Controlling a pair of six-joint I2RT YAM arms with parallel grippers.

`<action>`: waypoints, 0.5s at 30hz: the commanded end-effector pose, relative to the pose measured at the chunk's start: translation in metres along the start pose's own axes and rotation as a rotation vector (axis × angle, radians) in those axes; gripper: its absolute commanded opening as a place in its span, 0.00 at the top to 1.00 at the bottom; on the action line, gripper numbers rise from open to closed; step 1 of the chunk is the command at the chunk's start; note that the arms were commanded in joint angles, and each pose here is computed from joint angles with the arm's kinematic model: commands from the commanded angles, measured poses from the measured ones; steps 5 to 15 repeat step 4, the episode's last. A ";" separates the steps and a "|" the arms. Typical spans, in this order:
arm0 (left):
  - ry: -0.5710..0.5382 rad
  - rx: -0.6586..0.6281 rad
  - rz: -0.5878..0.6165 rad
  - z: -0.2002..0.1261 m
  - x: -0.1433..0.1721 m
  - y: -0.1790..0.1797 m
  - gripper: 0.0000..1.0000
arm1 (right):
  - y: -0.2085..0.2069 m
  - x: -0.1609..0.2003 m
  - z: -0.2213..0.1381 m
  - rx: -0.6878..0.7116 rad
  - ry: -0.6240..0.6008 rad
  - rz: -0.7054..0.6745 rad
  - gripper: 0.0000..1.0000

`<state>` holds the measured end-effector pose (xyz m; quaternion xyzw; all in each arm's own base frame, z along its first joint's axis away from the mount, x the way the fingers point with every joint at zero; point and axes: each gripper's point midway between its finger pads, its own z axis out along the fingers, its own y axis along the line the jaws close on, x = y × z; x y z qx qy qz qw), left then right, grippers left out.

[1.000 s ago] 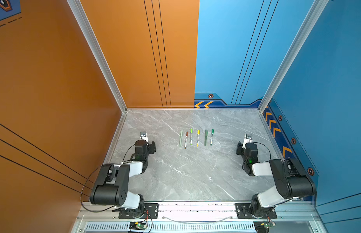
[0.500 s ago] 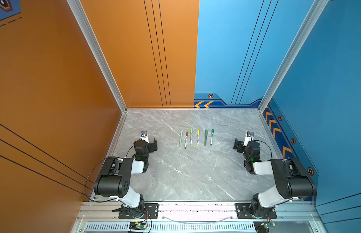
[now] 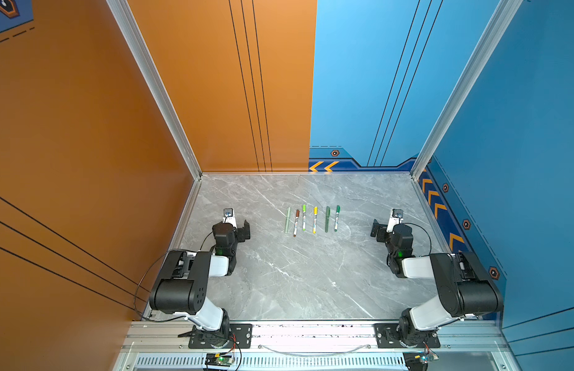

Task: Insert pens into pen caps
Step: Reset both arms

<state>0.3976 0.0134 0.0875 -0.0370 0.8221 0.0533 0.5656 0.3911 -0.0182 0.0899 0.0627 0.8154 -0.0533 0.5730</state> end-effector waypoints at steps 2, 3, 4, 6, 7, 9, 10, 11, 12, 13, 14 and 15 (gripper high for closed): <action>-0.013 -0.012 0.020 -0.003 -0.002 0.001 0.02 | 0.002 -0.003 0.002 -0.015 -0.001 0.003 0.00; -0.011 -0.012 0.019 -0.003 -0.001 0.001 0.02 | 0.002 -0.003 0.002 -0.016 0.000 0.002 0.00; -0.012 -0.012 0.019 -0.002 -0.002 0.001 0.02 | 0.002 -0.003 0.001 -0.012 -0.003 0.002 0.00; -0.012 -0.012 0.019 -0.002 -0.002 0.001 0.02 | 0.002 -0.003 0.001 -0.012 -0.003 0.002 0.00; -0.012 -0.012 0.019 -0.002 -0.002 0.001 0.02 | 0.002 -0.003 0.001 -0.012 -0.003 0.002 0.00; -0.012 -0.012 0.019 -0.002 -0.002 0.001 0.02 | 0.002 -0.003 0.001 -0.012 -0.003 0.002 0.00; -0.012 -0.012 0.019 -0.002 -0.002 0.001 0.02 | 0.002 -0.003 0.001 -0.012 -0.003 0.002 0.00; -0.012 -0.012 0.019 -0.002 -0.002 0.001 0.02 | 0.002 -0.003 0.001 -0.012 -0.003 0.002 0.00; -0.012 -0.012 0.019 -0.002 -0.002 0.001 0.02 | 0.002 -0.003 0.001 -0.012 -0.003 0.002 0.00; -0.012 -0.012 0.019 -0.002 -0.002 0.001 0.02 | 0.002 -0.003 0.001 -0.012 -0.003 0.002 0.00; -0.012 -0.012 0.019 -0.002 -0.002 0.001 0.02 | 0.002 -0.003 0.001 -0.012 -0.003 0.002 0.00; -0.012 -0.012 0.019 -0.002 -0.002 0.001 0.02 | 0.002 -0.003 0.001 -0.012 -0.003 0.002 0.00</action>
